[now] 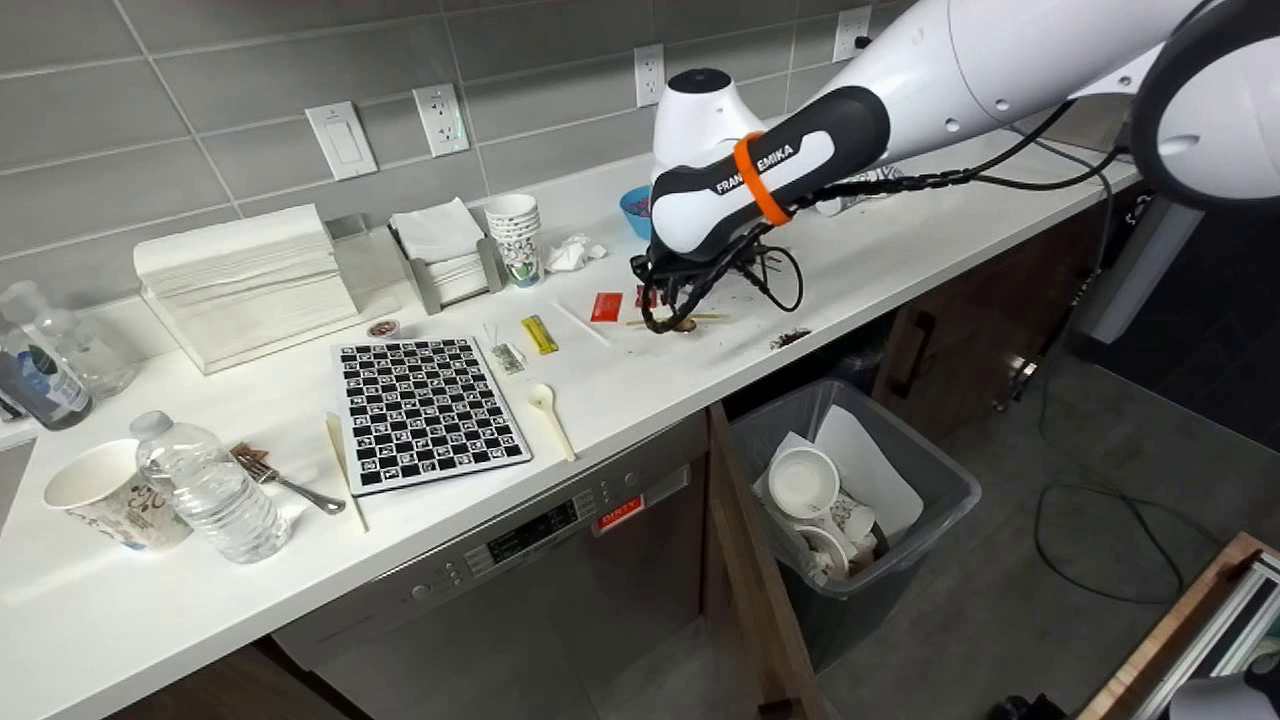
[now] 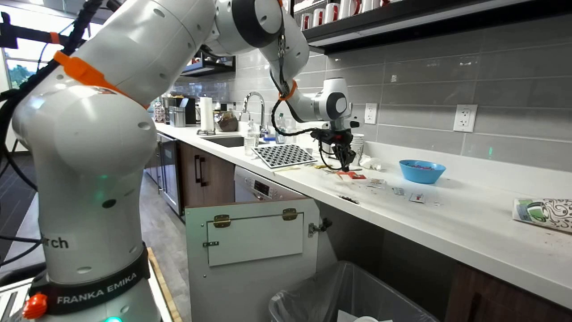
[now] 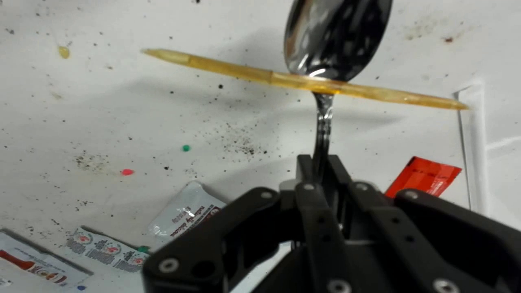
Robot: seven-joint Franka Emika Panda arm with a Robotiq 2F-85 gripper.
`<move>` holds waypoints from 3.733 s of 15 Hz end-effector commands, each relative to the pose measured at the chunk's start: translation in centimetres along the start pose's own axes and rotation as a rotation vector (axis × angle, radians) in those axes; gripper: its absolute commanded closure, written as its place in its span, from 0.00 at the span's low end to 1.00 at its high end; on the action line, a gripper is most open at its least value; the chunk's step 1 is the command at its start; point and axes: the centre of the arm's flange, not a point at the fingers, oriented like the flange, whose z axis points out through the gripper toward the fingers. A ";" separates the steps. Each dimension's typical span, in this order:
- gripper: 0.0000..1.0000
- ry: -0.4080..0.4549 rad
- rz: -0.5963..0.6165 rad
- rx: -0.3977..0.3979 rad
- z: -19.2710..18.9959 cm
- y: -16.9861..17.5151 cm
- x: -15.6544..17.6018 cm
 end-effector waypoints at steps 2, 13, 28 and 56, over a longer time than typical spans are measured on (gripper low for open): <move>0.97 0.038 -0.004 0.002 -2.4 1.8 -3.6; 0.89 0.081 -0.006 0.063 -3.5 2.6 -4.5; 0.97 0.072 -0.062 0.090 -7.6 5.1 -6.2; 0.97 0.118 0.097 0.488 -12.5 19.0 -13.7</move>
